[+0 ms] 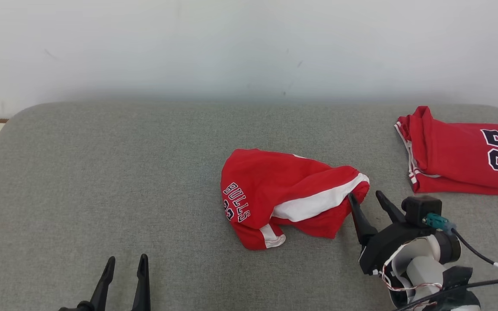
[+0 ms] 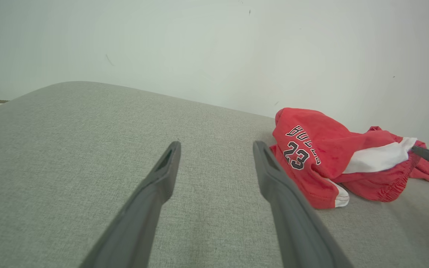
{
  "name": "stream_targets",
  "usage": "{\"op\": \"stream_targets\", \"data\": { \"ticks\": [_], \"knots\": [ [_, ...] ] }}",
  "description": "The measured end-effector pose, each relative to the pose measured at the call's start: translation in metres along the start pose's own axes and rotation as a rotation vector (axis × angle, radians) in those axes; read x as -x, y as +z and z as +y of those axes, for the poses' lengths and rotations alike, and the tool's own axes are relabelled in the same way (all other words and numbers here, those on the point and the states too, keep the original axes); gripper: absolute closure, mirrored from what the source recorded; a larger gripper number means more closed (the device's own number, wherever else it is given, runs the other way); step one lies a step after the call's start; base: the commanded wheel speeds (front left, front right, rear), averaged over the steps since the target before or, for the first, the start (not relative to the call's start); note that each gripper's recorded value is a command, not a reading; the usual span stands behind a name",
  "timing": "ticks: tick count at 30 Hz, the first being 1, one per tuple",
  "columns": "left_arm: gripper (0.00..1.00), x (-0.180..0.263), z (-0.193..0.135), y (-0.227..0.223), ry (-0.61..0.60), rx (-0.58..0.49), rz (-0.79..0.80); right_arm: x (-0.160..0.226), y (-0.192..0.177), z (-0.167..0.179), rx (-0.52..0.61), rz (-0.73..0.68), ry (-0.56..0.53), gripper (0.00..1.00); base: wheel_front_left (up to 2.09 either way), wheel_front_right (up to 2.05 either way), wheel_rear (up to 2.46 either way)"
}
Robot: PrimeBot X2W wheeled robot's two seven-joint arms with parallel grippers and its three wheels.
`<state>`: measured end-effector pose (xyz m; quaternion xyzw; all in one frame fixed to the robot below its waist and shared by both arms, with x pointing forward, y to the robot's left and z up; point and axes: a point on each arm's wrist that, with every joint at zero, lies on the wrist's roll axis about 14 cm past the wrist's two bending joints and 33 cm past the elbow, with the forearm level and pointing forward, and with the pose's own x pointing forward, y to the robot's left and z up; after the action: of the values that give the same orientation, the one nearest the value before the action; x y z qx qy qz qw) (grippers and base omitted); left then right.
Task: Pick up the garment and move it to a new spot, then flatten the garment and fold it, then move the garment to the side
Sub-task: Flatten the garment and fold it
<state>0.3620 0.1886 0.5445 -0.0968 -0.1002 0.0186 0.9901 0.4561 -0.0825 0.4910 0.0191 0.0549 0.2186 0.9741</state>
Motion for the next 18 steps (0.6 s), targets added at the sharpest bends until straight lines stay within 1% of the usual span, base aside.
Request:
{"op": "stream_targets", "data": {
  "ticks": [4, 9, 18],
  "knots": [
    [0.00, 0.000, -0.002, 0.000, -0.005, 0.004, 0.000, 0.007, -0.007, 0.000, -0.007, 0.013, -0.006, 0.00, 0.00, 0.00, 0.00],
    [0.00, 0.000, -0.006, -0.001, -0.014, 0.009, 0.001, 0.013, -0.003, -0.005, -0.014, -0.011, -0.023, 0.00, 0.00, 0.00, 0.00],
    [0.00, -0.002, -0.012, -0.003, -0.033, 0.015, 0.006, 0.032, 0.016, -0.008, -0.026, -0.121, -0.052, 0.00, 0.00, 0.00, 0.00]
  ]
}}
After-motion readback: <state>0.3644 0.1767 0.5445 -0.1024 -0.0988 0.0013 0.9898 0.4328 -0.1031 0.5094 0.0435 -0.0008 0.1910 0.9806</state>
